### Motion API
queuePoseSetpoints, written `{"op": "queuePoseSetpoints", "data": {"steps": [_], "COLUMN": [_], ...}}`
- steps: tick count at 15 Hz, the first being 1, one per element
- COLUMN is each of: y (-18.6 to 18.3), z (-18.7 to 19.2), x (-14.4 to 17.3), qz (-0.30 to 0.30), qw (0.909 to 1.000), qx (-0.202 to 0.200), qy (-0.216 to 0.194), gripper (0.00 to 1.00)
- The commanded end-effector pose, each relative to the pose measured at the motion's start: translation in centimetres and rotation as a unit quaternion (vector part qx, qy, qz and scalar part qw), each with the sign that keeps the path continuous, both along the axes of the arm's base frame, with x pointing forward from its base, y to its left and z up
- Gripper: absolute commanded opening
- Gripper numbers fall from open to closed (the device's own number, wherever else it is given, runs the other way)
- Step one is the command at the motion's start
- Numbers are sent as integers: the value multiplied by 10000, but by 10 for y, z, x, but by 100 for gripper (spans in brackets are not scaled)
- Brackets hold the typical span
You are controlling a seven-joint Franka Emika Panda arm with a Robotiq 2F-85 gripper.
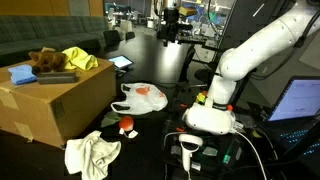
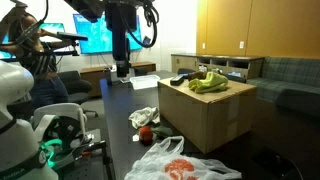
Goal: Put all the objects from the box on the table, and then put all the objects that were on the table on the box
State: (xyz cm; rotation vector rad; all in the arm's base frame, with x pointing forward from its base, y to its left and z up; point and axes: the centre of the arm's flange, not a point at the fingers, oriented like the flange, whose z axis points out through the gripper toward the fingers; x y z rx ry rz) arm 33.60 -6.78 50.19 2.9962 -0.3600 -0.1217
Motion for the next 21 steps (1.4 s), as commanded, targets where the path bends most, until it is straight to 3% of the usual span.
{"op": "queuePoseSetpoints", "data": {"steps": [1,5,9,15,21], "y": [0,1,23,104,196], "z": [2,11,28,60,70], "x": [0,5,41,118,179], "qz": [0,30,202,940,1733], "qw": [10000,9999,9994,9914,9756], "qx": [-5,-63,-292,-907,-1345], "qy": [-30,-75,-35,-59,-129], "gripper": [100,100,100,100,100]}}
